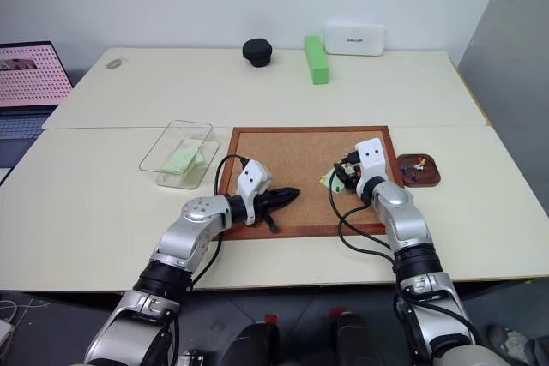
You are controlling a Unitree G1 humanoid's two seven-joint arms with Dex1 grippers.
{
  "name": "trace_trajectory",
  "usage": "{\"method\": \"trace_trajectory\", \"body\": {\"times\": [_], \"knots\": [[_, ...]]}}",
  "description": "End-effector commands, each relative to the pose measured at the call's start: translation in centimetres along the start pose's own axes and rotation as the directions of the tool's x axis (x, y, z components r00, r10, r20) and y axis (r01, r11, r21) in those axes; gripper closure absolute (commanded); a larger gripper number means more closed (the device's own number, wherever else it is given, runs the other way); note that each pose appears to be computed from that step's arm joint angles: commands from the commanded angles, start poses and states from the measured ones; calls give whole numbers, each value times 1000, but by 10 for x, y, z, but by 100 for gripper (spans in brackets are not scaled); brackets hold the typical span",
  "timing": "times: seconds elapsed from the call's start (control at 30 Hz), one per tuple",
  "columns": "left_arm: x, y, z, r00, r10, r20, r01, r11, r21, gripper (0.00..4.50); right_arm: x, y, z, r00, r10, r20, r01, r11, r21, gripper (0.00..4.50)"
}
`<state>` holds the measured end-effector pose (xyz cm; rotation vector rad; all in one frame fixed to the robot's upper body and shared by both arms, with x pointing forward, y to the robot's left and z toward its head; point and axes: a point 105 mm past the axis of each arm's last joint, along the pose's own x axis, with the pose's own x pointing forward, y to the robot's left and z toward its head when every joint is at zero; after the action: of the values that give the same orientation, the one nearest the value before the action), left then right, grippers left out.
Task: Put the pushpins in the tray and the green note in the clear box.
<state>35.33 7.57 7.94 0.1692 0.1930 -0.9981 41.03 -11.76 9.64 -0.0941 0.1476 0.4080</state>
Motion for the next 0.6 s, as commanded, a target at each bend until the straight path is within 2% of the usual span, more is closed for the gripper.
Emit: {"method": "trace_trajectory", "body": {"times": [0.03, 0.4, 0.6], "knots": [[0, -1, -13, 999, 0, -47, -1, 1000, -21, 450, 3, 1, 19, 998, 11, 62, -9, 999, -40, 220], [-3, 0, -14, 999, 10, -52, -12, 1000, -23, 450, 0, 4, 17, 997, 45, 60, -40, 996, -75, 433], [-3, 2, -13, 998, 14, -55, -15, 1000, -14, 450, -1, 4, 13, 998, 53, 37, -50, 996, -75, 444]]}}
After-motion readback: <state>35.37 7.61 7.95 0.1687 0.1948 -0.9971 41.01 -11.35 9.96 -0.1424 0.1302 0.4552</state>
